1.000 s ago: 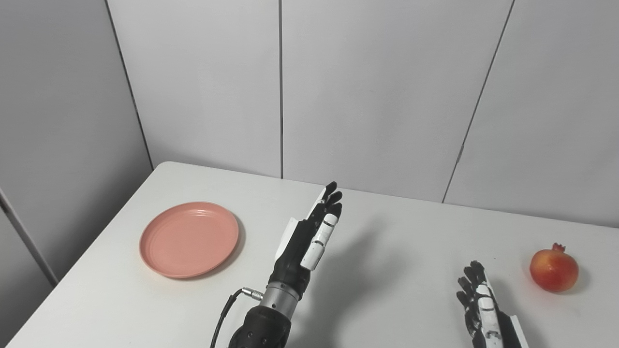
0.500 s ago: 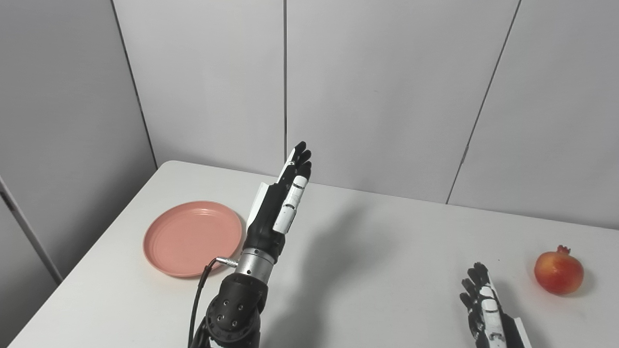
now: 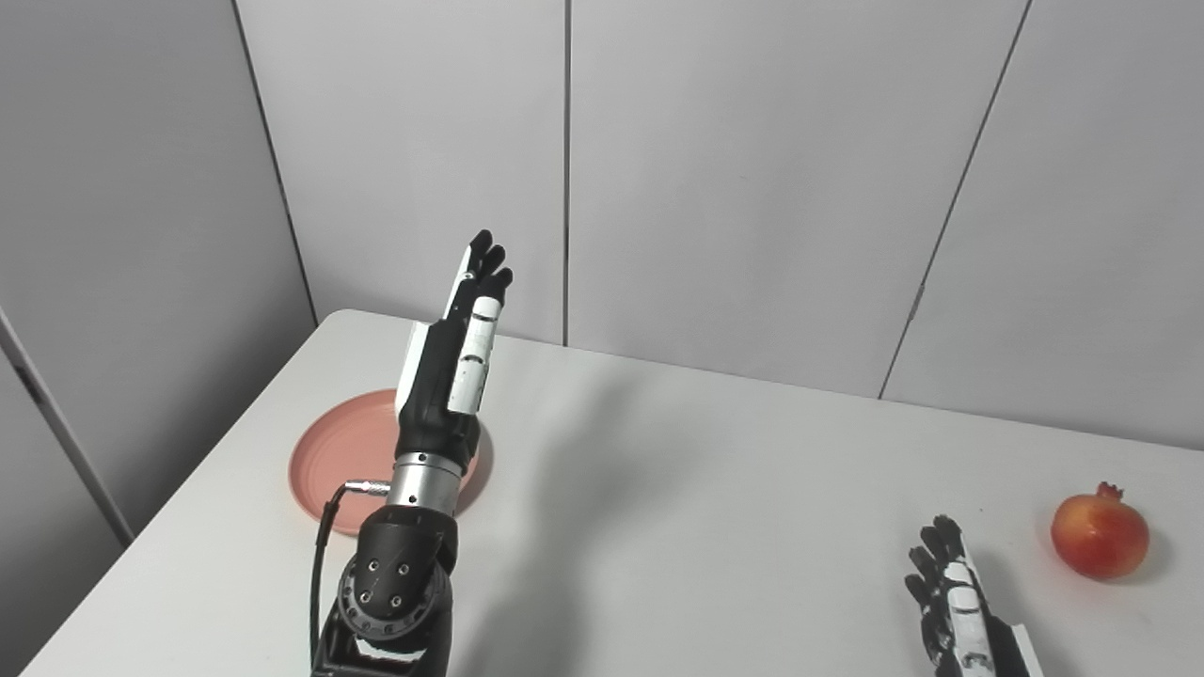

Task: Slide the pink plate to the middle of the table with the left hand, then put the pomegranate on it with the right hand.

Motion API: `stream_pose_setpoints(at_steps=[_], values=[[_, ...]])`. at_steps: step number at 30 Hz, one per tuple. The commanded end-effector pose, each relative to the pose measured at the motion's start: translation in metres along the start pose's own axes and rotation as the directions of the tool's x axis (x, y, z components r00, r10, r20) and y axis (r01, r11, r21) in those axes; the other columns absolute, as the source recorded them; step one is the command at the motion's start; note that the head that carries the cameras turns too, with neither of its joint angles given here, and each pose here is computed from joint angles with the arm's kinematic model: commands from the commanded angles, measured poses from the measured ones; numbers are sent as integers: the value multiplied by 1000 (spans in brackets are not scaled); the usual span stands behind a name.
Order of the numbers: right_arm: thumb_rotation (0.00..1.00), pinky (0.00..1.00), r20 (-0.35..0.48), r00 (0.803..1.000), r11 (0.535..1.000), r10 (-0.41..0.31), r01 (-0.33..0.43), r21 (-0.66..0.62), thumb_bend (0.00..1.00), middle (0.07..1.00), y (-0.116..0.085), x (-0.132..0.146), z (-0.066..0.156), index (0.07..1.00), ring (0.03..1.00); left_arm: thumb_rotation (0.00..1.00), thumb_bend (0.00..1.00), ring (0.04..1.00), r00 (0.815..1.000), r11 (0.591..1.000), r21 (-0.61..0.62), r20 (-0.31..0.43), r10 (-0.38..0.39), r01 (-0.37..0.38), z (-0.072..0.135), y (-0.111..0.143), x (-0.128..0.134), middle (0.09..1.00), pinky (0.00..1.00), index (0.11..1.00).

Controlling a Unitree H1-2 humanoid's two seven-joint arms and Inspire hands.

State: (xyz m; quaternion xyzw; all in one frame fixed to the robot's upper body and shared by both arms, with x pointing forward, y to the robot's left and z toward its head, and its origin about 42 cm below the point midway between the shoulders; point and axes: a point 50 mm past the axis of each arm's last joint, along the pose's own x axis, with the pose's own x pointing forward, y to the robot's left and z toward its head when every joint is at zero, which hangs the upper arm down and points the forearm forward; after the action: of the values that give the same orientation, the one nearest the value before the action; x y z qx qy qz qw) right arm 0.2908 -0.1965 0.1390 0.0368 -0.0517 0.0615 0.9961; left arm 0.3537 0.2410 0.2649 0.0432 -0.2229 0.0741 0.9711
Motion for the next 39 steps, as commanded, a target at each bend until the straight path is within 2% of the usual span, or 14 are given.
stream_pose_setpoints(at_steps=[1,12,18,25,39], values=[[1000,1000,36,999,1000,16,-16,5,143,1000,0,4,12,1000,999,1000,430,934,994,999,23,97,45,-48,21,7,11,964,938,959],[1000,1000,28,999,999,24,-25,20,139,1000,-3,4,10,1000,1000,1000,460,936,973,974,111,141,183,-199,14,49,13,951,935,949],[1000,1000,23,999,999,23,-23,22,121,1000,-3,4,10,1000,1000,1000,447,944,951,947,140,157,266,-288,12,79,14,952,957,949],[1000,1000,22,999,999,25,-25,21,127,1000,-5,2,8,1000,1000,1000,427,933,938,931,148,143,315,-335,3,101,12,941,953,938],[1000,1000,17,1000,1000,24,-24,14,124,1000,-9,1,10,1000,1000,1000,405,920,920,918,77,91,381,-388,-14,125,8,918,945,905]])
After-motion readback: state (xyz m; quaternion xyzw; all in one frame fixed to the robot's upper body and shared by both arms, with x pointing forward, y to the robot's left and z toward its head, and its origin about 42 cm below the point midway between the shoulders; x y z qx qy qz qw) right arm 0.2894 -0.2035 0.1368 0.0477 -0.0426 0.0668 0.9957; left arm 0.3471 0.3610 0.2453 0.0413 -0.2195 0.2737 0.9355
